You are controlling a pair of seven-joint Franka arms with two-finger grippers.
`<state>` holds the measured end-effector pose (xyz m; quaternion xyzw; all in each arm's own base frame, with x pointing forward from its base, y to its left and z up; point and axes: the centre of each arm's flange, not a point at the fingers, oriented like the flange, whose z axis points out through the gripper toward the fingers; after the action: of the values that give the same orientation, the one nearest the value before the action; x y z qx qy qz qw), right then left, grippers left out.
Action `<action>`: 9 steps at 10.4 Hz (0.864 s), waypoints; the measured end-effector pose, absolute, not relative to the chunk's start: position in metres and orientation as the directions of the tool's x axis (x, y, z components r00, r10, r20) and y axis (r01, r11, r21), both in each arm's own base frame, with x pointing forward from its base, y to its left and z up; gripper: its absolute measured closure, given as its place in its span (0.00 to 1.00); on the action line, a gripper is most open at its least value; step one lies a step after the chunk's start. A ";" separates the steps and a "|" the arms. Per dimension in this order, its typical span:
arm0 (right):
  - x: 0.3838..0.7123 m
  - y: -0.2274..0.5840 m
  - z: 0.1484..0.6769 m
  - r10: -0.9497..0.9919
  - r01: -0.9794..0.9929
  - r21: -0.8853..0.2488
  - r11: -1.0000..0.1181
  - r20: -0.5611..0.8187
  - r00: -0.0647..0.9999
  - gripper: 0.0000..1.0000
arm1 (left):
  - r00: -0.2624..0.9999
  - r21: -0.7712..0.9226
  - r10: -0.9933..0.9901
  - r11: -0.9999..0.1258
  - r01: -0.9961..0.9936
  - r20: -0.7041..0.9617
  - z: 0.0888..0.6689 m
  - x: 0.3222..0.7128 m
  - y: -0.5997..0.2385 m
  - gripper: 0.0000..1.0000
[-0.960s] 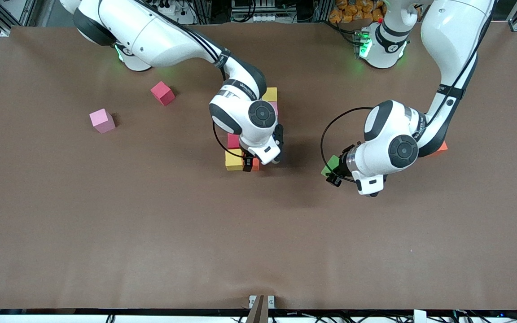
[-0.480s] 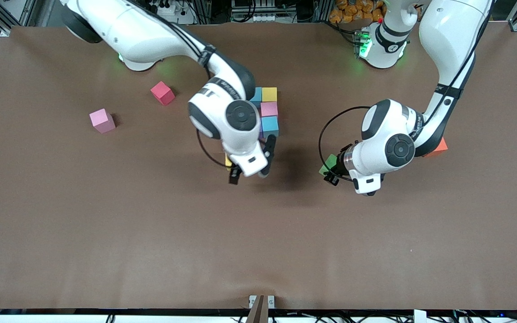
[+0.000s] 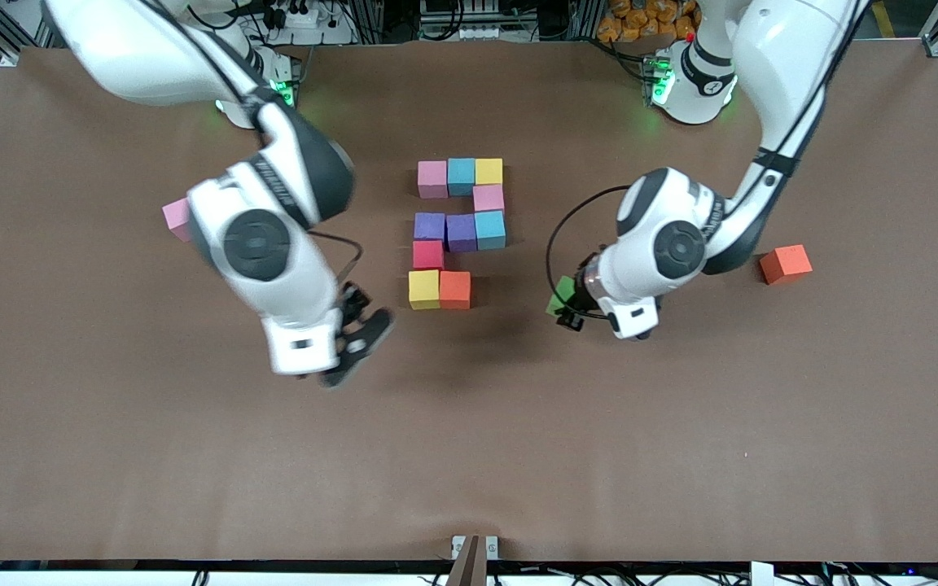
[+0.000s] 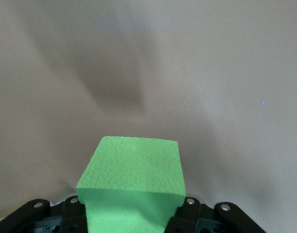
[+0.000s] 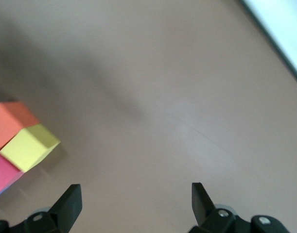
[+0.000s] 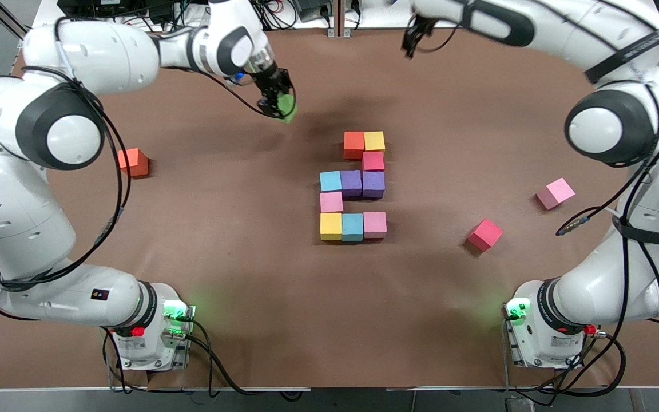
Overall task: Form number 2 with 11 blocks
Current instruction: 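Release the orange cube and lift the right gripper away from the figure, then retract the right gripper while the left gripper carries green to the figure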
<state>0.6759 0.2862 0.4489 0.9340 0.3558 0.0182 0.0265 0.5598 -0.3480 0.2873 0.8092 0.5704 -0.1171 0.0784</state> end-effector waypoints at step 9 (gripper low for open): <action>0.623 0.186 0.545 -0.018 -0.021 0.025 -0.999 0.089 0.996 0.00 | 0.202 -0.026 0.948 -0.214 0.976 -0.246 0.189 0.485 -0.455 0.44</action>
<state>0.6233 0.1857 0.5450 0.9989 -0.0098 0.0444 0.0132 0.4849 -0.4552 0.1893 0.7721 0.6231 -0.1048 0.0679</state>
